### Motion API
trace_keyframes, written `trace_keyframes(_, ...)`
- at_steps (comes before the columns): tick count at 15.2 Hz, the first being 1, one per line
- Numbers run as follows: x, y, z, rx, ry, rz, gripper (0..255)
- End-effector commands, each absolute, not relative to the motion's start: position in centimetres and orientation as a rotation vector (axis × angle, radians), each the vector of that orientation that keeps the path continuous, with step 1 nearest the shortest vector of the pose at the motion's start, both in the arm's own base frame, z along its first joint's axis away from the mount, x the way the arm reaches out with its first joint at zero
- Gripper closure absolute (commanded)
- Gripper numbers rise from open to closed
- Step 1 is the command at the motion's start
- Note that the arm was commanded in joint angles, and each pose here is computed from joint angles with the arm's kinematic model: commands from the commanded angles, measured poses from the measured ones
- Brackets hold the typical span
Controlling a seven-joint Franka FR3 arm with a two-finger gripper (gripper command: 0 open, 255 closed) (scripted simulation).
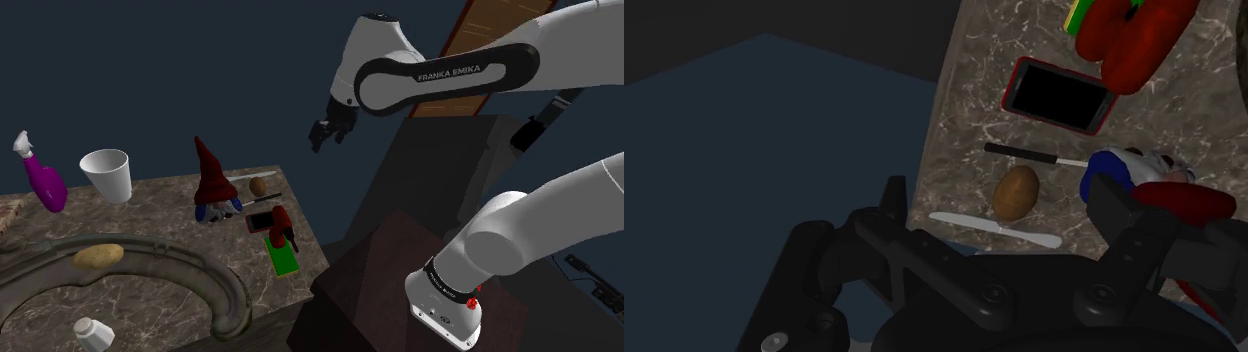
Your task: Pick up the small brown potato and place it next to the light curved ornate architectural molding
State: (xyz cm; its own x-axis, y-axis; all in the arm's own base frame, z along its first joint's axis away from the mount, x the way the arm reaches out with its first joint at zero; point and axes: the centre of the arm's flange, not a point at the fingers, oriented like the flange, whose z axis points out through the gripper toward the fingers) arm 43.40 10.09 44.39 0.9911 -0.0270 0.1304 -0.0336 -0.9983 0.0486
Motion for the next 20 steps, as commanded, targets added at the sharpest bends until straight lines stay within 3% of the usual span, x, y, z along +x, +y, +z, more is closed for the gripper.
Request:
trace_keyframes(1,44.9,10.6,42.1,3.081,-0.053,0.202,0)
trace_keyframes(20,59.4,16.4,22.2,3.039,-0.109,0.191,0)
